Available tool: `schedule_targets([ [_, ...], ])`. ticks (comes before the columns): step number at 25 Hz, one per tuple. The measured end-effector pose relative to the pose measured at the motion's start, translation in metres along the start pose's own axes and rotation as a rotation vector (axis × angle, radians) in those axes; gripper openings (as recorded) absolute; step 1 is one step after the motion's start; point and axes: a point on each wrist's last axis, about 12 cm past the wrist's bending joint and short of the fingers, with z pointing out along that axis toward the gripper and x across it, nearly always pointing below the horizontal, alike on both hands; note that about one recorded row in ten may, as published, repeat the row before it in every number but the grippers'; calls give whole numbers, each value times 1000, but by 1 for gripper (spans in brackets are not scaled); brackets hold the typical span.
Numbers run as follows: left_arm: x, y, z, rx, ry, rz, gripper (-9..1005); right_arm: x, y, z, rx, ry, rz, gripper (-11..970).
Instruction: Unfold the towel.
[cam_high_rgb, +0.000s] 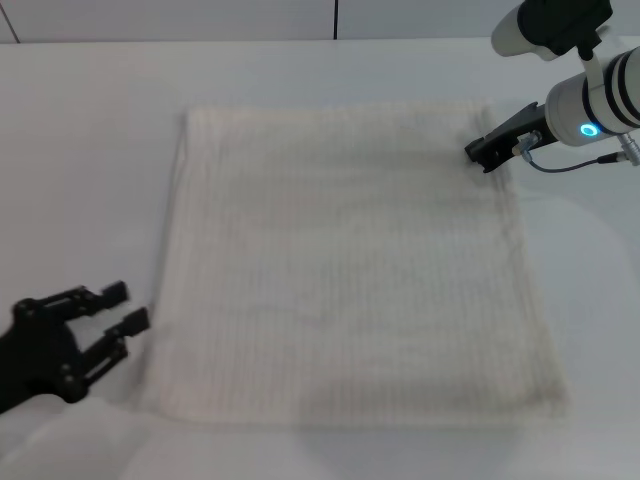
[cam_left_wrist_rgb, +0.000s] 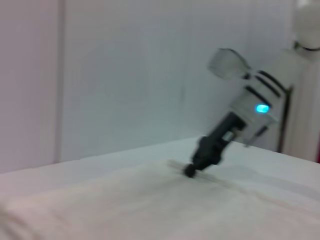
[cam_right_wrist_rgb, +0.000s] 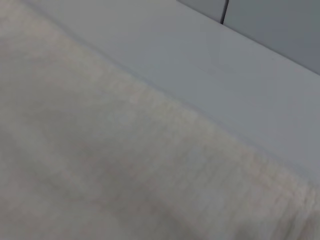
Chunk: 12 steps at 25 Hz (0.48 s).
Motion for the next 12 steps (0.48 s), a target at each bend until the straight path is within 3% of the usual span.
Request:
schedule_targets([
  [2,0,0,0,0,0,0,244,0,0,0,0,0,0,-3],
  [3,2,2,-13,-63,-11,-22,273,0,0,0,0,-1,0,-3],
  [5,2,2,-17,-76,-16,-26,340,0,0,0,0,-1,0,-3],
  [12,1,4,-20,-127,-45,-22,599,-3,-1,-3,13,-36,8,-3],
])
